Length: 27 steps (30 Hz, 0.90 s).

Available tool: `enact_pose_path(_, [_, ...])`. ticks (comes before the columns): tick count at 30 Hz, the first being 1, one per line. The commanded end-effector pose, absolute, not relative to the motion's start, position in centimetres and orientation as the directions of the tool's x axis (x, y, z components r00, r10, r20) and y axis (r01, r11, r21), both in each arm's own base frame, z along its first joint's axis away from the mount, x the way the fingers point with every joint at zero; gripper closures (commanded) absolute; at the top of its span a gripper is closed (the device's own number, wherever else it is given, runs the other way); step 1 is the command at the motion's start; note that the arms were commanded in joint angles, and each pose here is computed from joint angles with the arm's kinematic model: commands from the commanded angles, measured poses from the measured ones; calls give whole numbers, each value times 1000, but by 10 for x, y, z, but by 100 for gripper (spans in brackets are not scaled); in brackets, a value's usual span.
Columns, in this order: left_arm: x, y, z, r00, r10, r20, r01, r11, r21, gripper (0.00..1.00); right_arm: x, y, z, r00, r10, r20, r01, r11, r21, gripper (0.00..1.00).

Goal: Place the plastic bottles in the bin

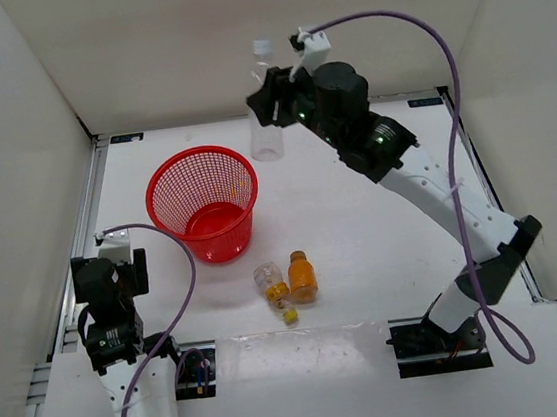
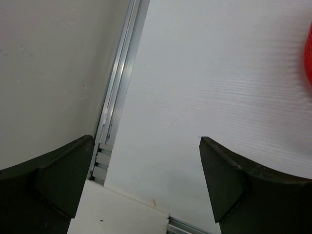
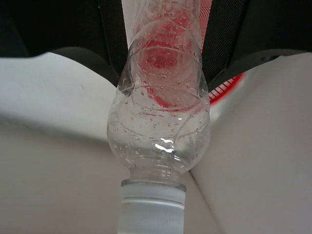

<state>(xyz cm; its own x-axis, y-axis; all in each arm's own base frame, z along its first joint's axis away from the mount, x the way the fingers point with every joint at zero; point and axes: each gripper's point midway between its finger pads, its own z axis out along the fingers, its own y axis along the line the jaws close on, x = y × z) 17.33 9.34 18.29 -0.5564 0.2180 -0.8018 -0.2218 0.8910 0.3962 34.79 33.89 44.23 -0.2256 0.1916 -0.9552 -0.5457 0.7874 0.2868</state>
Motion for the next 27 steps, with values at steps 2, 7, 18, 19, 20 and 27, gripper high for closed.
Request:
enact_pose_path(2, [179, 93, 208, -503, 265, -823, -217, 883, 417, 0, 353, 434, 458, -141, 197, -970, -742, 628, 235, 79])
enact_pose_path(7, [175, 99, 212, -502, 224, -836, -282, 871, 403, 0, 354, 500, 419, -185, 144, -972, -790, 566, 234, 73])
enact_pose_path(18, [182, 91, 225, -479, 331, -813, -180, 869, 460, 0, 309, 504, 374, -200, -63, -978, -840, 525, 138, 0])
enact_pose_path(19, [182, 88, 229, -466, 335, -819, -174, 873, 456, 0, 304, 505, 382, -195, -59, -979, -841, 524, 136, 0])
enact_pose_path(20, [186, 84, 227, -464, 337, -819, -148, 882, 447, 0, 301, 497, 399, -181, -36, -983, -837, 530, 135, 0])
enact_pose_path(27, [187, 80, 237, -435, 345, -831, -139, 887, 441, 0, 294, 399, 373, -332, -56, -941, -574, 804, 155, 0])
